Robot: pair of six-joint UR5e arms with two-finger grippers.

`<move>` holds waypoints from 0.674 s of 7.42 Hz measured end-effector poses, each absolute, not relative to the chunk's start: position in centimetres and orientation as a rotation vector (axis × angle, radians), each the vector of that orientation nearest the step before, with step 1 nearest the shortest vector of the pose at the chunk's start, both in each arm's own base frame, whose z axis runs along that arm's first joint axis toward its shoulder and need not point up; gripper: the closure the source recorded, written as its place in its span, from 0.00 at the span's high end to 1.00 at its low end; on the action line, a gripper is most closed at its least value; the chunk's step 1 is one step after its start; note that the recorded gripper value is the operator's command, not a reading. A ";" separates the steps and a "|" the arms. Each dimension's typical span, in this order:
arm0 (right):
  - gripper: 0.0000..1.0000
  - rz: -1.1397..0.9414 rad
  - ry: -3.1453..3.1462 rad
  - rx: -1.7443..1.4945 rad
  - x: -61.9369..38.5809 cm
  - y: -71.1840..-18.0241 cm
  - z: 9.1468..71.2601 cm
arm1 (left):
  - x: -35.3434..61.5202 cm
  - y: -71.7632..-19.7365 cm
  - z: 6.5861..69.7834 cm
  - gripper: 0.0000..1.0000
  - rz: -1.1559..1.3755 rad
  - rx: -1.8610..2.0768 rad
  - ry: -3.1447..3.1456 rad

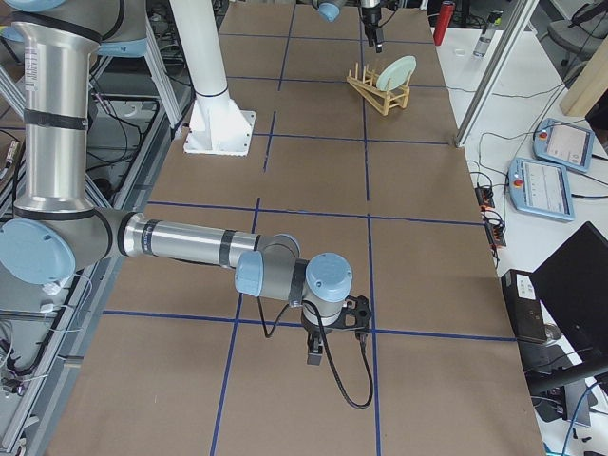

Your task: Place plate on rack

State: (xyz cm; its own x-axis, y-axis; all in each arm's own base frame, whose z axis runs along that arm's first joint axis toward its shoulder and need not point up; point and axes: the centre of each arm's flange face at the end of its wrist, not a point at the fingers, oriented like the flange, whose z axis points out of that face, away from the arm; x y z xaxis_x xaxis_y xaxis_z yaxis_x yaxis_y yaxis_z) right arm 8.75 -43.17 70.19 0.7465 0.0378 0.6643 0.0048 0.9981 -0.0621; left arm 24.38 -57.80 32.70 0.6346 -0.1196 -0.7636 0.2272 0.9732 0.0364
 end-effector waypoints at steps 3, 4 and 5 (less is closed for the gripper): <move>1.00 0.018 -0.728 -0.061 8.7 -43.2 70.2 | 12.4 -55.8 43.4 1.00 0.160 0.194 0.772; 1.00 0.018 -0.728 -0.061 8.8 -43.2 70.2 | 7.5 -54.5 47.7 1.00 0.220 0.203 0.753; 1.00 0.019 -0.728 -0.061 8.8 -43.2 70.2 | 2.1 -52.5 52.4 1.00 0.228 0.194 0.752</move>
